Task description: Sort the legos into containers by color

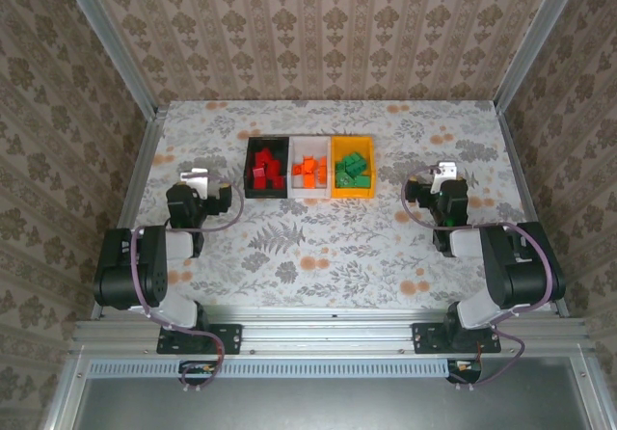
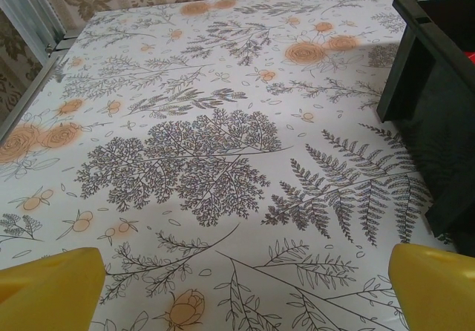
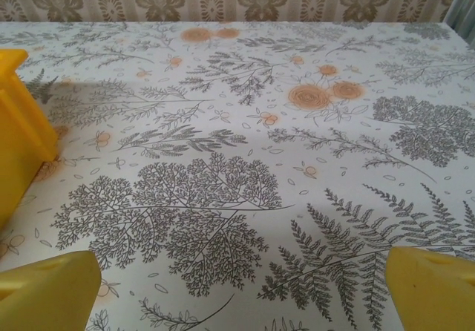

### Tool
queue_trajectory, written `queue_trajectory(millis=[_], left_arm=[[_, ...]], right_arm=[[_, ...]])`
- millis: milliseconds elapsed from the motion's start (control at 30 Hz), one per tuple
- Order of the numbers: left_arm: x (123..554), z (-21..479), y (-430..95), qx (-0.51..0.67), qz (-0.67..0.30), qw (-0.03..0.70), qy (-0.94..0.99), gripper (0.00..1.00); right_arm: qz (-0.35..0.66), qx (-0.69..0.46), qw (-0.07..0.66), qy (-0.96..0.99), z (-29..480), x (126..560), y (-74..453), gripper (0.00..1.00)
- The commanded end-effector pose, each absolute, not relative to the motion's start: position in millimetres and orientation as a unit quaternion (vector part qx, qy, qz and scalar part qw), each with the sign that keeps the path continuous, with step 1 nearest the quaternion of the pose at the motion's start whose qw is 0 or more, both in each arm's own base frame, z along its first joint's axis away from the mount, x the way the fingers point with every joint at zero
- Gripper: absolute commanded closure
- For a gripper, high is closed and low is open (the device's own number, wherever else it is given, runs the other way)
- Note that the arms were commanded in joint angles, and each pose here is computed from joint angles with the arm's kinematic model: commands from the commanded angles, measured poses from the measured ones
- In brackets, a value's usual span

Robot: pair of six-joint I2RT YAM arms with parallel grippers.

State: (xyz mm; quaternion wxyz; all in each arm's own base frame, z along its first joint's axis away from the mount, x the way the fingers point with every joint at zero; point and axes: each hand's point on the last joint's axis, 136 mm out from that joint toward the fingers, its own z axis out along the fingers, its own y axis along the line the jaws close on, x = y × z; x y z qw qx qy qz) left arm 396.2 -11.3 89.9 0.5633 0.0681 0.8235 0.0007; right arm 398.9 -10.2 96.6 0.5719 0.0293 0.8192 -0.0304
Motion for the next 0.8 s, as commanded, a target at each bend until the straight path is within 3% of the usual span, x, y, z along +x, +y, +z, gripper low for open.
queue_trajectory(millis=[0, 767], left_arm=[[398.2, 93.9, -12.2, 0.062, -0.001, 0.567, 0.822, 0.00], [400.0, 93.3, -8.9, 0.053, 0.005, 0.563, 0.825, 0.00]], right_arm=[[-0.018, 0.027, 0.573, 0.819, 97.4, 400.4, -5.3, 0.00], [-0.020, 0.025, 0.575, 0.818, 98.5, 400.0, -3.6, 0.00]])
